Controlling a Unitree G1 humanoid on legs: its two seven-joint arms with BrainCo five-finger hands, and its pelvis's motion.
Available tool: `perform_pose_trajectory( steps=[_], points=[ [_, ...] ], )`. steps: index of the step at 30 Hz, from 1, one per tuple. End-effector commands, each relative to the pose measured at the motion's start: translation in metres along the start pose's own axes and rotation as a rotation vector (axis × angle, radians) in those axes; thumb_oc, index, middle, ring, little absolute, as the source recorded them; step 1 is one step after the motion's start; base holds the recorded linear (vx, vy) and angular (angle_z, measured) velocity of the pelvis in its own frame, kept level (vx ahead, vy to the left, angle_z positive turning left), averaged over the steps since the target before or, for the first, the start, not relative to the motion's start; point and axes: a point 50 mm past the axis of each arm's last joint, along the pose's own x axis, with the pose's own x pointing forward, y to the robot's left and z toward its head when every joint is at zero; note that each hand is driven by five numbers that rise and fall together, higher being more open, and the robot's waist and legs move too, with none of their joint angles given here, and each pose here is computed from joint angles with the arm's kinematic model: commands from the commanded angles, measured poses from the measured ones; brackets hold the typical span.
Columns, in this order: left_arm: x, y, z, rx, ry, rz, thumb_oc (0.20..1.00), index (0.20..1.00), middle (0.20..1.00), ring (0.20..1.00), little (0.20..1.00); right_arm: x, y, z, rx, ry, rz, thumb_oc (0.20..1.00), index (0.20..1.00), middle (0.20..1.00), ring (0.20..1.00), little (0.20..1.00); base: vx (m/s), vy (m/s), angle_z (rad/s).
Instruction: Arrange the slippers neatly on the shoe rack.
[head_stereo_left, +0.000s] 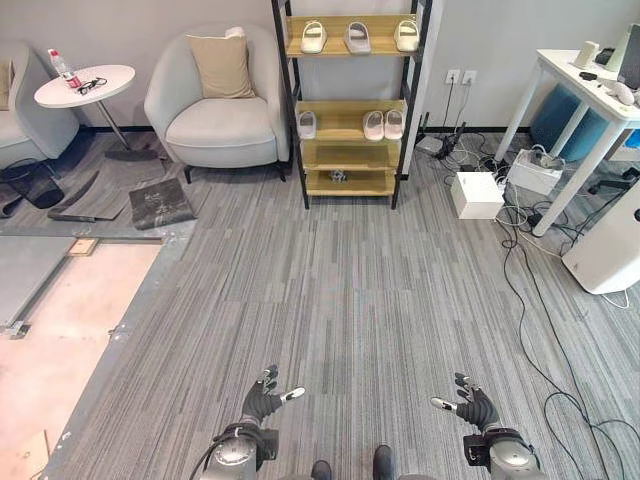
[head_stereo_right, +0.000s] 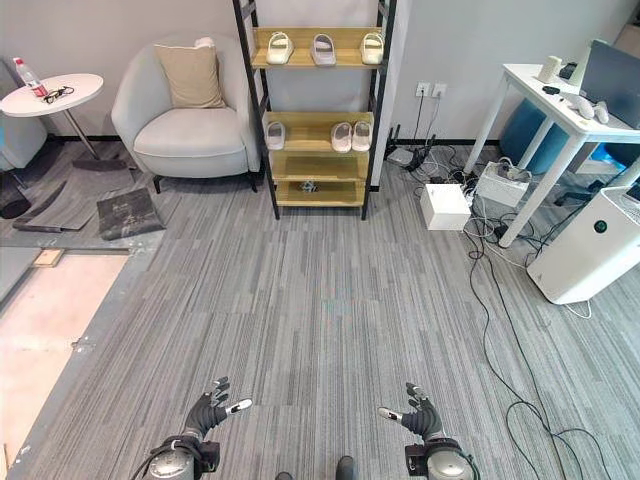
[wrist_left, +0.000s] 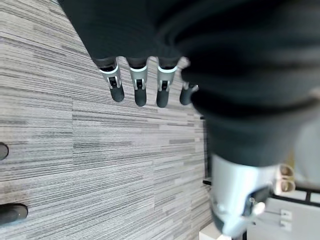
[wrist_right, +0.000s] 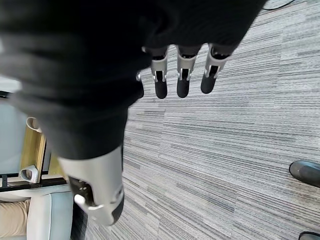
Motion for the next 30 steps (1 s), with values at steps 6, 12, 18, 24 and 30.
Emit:
perform_pose_trajectory(
  steps=[6,12,18,24,30],
  points=[
    [0.006,0.020,0.020,0.008,-0.081,0.050,1.000,1.000,1.000,1.000,1.000,0.012,0.006,0.042,0.008,-0.152,0.029,1.000,1.000,1.000,1.000,1.000,-0.01,0.158,-0.13],
    [0.010,0.015,0.025,0.015,-0.088,0.035,1.000,1.000,1.000,1.000,1.000,0.012,0.003,0.044,0.031,-0.163,0.014,1.000,1.000,1.000,1.000,1.000,0.16,0.019,0.00],
    [0.016,0.009,0.038,0.039,-0.123,0.012,1.000,1.000,1.000,1.000,1.000,0.009,-0.002,0.041,0.029,-0.164,0.001,1.000,1.000,1.000,1.000,1.000,0.34,-0.122,0.20],
    [0.016,0.005,0.041,0.006,-0.139,-0.005,1.000,1.000,1.000,1.000,1.000,0.007,-0.013,0.045,0.033,-0.184,-0.016,1.000,1.000,1.000,1.000,1.000,0.24,-0.126,0.07],
    [0.015,0.008,0.039,0.002,-0.130,0.005,1.000,1.000,1.000,1.000,1.000,0.006,-0.018,0.055,0.040,-0.223,-0.024,1.000,1.000,1.000,1.000,1.000,0.28,-0.059,-0.07]
  ],
)
